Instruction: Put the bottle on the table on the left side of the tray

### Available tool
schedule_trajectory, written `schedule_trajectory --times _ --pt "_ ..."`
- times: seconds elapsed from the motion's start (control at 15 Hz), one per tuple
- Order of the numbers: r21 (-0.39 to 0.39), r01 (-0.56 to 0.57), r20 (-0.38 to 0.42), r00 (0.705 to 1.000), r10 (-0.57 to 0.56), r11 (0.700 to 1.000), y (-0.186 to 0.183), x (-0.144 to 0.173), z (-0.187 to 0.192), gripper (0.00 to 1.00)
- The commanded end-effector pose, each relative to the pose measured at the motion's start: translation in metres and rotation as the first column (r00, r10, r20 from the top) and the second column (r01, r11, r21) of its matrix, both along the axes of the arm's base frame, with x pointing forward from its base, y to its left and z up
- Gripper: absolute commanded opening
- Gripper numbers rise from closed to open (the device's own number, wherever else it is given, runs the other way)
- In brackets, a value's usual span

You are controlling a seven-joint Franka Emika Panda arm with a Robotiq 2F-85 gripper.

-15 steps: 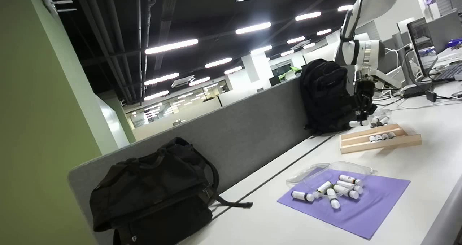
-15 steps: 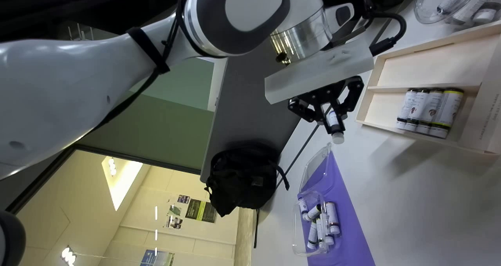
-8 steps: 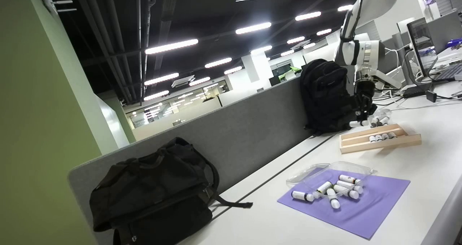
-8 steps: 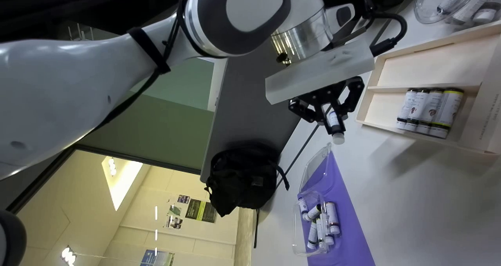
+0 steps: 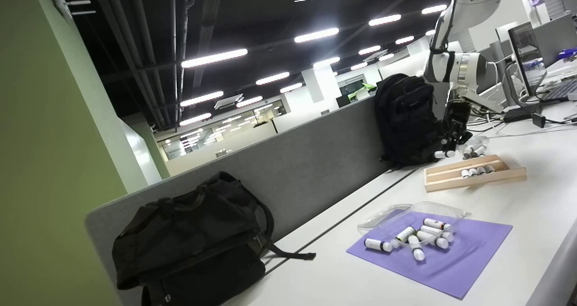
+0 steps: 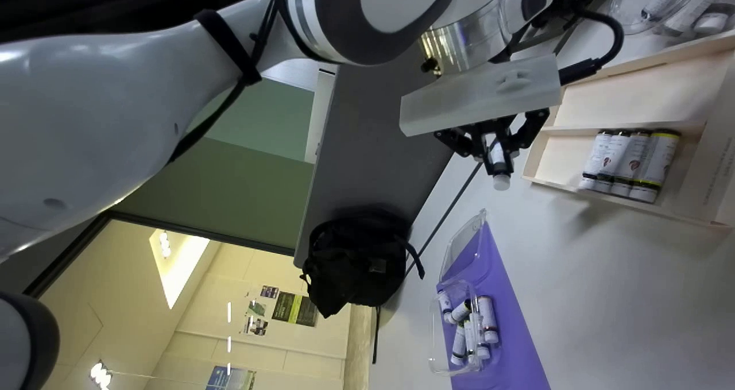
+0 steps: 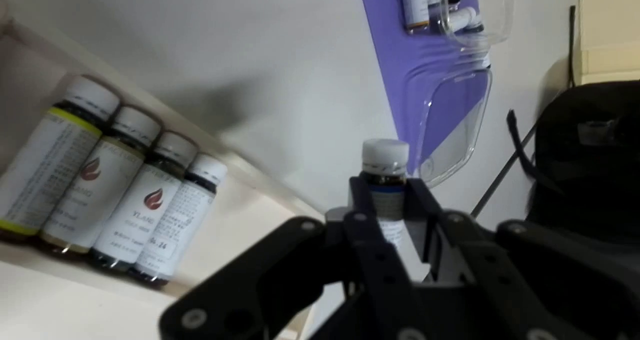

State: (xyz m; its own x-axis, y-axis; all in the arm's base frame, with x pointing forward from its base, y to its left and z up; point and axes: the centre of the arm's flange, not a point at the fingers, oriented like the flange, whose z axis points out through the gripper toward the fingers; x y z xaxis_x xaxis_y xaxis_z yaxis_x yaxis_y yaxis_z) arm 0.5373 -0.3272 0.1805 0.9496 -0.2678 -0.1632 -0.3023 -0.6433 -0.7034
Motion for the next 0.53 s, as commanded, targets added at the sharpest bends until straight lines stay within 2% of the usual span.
schedule_trajectory --times 0.0,0.2,0.47 --pt "-0.077 0.16 -0.062 0.984 -0.165 0.984 -0.037 0.014 0.0 0.06" --pt "-0.12 0.251 -0.099 0.96 -0.263 0.961 -0.058 0.014 -0.002 0.06" --pt "-0.136 0.313 -0.154 0.93 -0.332 0.94 -0.068 0.013 -0.003 0.06"
